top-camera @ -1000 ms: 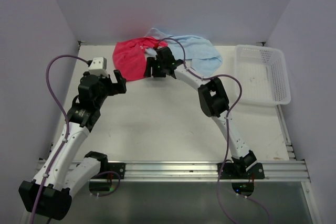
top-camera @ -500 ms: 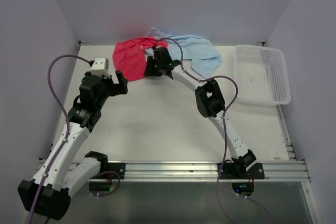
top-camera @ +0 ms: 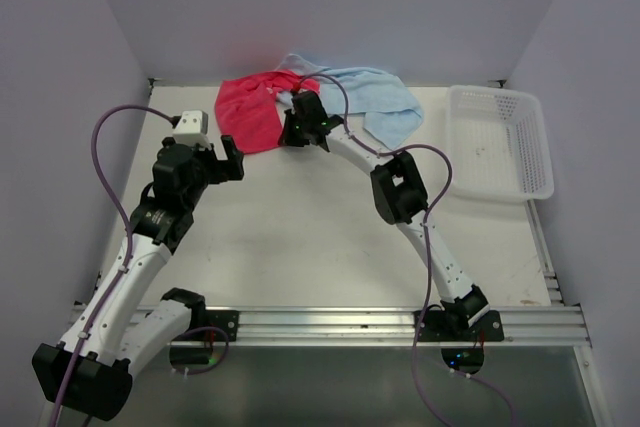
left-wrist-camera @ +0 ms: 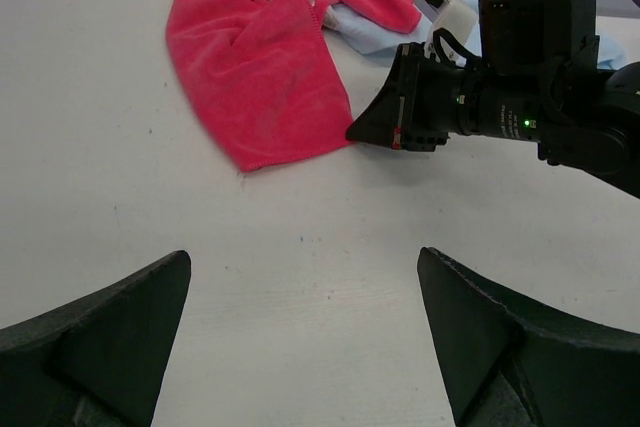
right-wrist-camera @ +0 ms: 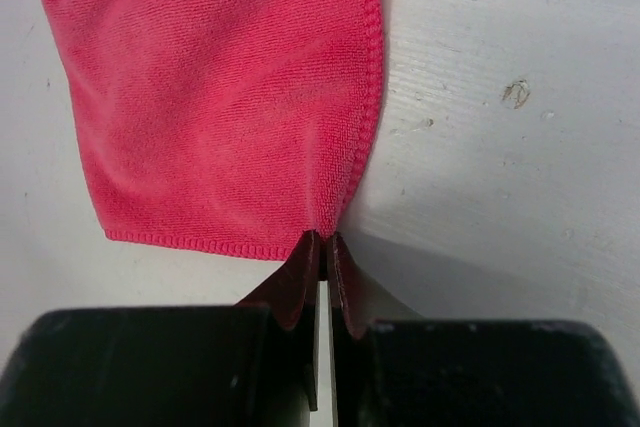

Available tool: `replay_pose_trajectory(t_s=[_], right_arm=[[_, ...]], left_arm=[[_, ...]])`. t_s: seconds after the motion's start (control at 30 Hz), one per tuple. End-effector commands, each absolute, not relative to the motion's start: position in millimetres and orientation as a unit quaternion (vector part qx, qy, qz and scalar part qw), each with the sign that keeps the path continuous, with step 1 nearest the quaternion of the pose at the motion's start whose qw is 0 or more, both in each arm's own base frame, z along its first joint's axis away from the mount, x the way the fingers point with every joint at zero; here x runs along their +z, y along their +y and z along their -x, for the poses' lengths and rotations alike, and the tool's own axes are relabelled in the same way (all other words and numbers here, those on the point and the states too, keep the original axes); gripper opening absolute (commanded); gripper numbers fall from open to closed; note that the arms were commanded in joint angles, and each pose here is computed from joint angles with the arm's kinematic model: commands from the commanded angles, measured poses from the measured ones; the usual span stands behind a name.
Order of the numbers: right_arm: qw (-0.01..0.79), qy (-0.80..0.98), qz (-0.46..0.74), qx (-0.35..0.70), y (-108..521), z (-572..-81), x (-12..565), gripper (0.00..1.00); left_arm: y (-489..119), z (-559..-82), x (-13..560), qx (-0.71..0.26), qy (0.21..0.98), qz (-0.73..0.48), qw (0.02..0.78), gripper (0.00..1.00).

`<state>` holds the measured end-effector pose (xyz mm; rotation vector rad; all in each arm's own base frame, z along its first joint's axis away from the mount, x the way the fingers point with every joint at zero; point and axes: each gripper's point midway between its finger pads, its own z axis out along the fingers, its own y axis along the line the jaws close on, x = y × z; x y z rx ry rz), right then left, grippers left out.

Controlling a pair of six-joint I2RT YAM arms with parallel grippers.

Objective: Roll the towels
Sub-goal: Move the towel to the center of the board

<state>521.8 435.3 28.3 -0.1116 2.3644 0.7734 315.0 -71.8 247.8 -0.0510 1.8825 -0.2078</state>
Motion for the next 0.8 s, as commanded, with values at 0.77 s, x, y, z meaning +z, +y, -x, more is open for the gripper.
replay_pose_trajectory(t_s=[0.77], right_arm=[[0.298,0.882,0.153,0.331,302,-286,184,0.00]], left_arm=[[-43,-317,266,-0.049,0.788,0.060,0.611,1.00]])
